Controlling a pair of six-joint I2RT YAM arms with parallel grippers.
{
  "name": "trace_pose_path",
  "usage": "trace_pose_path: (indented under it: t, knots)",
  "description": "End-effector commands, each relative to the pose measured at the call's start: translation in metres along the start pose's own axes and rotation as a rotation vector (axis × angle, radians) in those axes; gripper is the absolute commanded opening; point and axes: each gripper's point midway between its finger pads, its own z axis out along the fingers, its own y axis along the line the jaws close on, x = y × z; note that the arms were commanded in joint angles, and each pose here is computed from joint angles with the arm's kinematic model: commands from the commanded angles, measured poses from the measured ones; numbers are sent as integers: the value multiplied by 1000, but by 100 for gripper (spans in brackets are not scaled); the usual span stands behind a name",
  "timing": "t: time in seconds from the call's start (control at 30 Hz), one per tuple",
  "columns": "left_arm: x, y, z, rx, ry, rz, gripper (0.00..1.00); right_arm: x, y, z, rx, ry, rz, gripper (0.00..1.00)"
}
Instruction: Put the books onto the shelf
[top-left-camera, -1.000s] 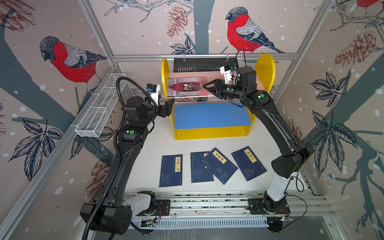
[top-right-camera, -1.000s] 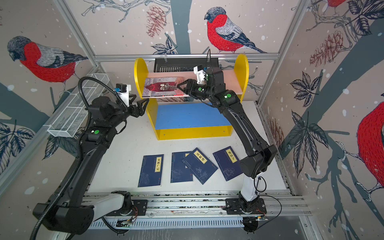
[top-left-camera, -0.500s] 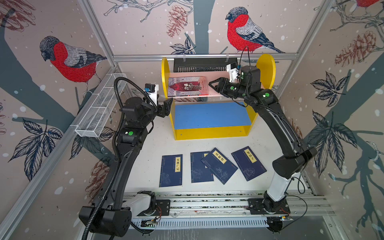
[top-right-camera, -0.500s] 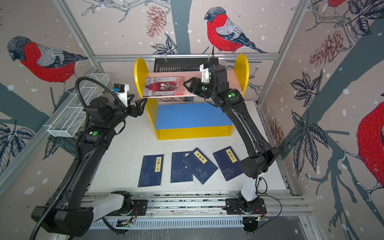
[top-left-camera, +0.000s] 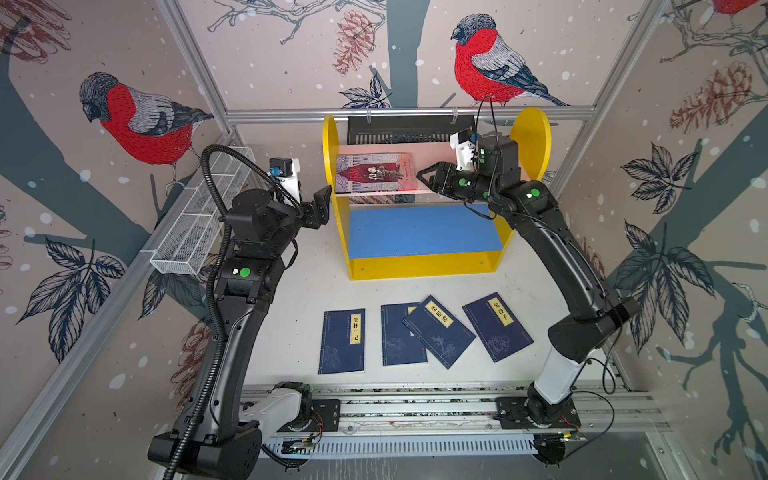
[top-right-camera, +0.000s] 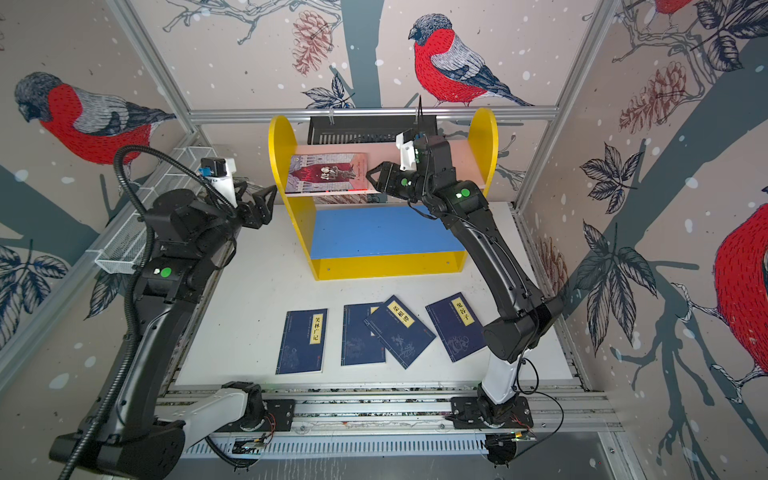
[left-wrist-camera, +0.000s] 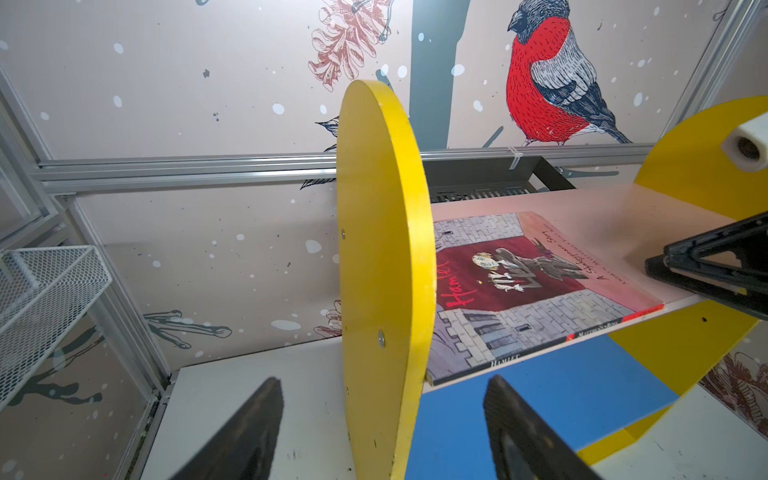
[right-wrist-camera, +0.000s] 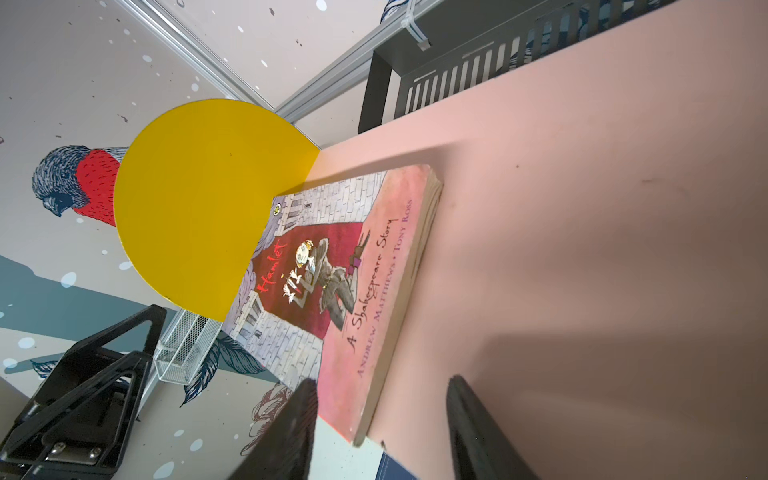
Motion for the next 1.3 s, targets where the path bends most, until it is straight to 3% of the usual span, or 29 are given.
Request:
trace_pose_path:
  t: [0.0,0.73,1.07,1.27]
  knots:
    - [-5,3,-1,-21,-3,-33,77,5,6,0,-29,21,7,52]
    - [-3,-9,-4,50,7,-87,77,20,23,12,-139,88,61,52]
    - [-5,-14,-6,76,4,-101,77,19,20,16,-131,83,63,53]
    - [-5,-16,-11,83,11,-107,77,3,14,5,-70,15,49,54]
